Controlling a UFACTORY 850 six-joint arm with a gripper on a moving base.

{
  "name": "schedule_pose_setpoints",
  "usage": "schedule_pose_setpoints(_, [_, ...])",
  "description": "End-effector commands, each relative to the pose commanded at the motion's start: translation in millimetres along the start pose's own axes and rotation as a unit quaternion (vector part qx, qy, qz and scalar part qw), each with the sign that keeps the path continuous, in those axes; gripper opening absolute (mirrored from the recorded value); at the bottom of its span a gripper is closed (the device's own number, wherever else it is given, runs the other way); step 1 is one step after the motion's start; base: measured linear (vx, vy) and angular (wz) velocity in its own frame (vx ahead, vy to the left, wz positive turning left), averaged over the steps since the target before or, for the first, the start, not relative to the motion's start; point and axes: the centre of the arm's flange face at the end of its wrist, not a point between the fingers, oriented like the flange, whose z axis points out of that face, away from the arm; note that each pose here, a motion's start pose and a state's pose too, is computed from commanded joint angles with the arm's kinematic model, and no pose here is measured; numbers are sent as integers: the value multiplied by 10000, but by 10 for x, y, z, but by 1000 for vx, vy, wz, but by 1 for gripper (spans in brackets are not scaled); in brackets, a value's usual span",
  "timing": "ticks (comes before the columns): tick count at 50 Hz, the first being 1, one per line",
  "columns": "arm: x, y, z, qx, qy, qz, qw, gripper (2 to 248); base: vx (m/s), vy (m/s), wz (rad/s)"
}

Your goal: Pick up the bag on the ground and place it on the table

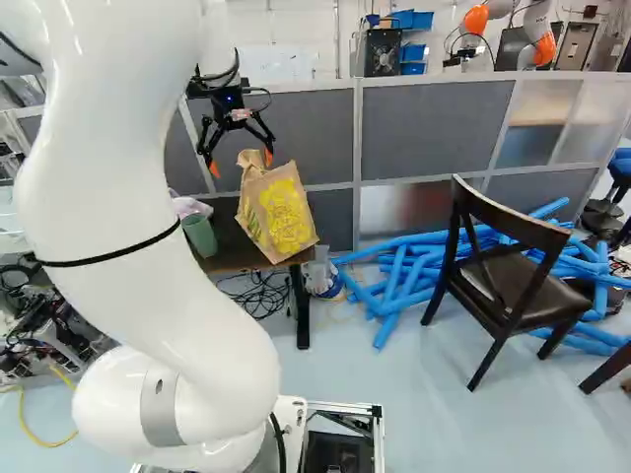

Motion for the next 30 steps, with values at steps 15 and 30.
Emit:
schedule_pose_setpoints(15, [0, 0, 0, 0, 0, 0, 10000, 247, -142, -3, 1])
schedule_pose_setpoints(30, [0, 0, 0, 0, 0, 0, 10000, 247, -141, -2, 1])
